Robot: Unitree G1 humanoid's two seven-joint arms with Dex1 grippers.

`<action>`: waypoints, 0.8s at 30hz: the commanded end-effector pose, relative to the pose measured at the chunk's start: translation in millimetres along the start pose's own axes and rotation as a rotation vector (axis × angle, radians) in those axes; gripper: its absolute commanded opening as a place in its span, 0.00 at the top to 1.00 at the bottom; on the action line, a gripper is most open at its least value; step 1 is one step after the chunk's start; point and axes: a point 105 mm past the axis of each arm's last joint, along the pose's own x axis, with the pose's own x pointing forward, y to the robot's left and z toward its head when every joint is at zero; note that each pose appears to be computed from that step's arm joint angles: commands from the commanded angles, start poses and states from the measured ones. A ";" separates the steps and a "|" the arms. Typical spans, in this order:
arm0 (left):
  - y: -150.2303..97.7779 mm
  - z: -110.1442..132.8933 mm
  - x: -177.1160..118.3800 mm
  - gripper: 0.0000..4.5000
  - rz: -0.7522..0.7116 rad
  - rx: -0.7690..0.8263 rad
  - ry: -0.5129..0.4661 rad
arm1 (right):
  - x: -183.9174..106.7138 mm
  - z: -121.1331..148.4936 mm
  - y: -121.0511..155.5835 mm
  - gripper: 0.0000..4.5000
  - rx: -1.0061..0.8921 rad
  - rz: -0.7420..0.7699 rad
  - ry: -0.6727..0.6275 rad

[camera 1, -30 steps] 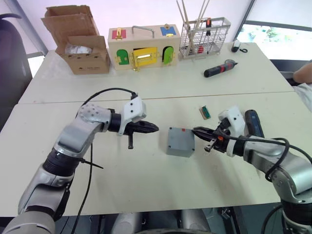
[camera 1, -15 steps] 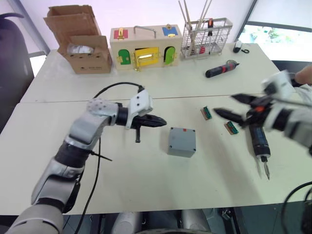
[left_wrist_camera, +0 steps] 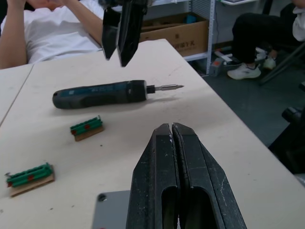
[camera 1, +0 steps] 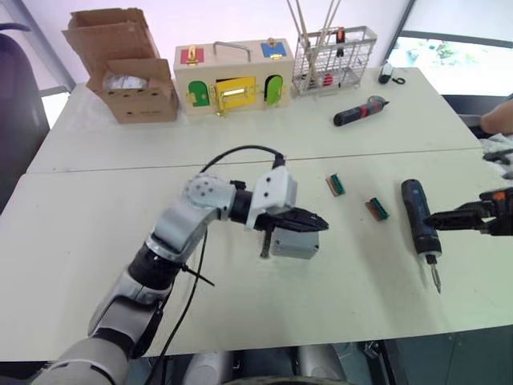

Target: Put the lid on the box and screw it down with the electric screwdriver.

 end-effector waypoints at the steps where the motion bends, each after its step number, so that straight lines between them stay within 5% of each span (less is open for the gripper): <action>1: -9.1 10.9 5.2 1.00 -0.002 0.032 -0.026 | 3.7 -4.7 -2.4 0.01 0.028 0.005 0.029; 24: -16.0 6.7 19.4 1.00 0.137 -0.043 -0.024 | 58.6 -21.8 -35.3 0.01 0.172 -0.068 0.205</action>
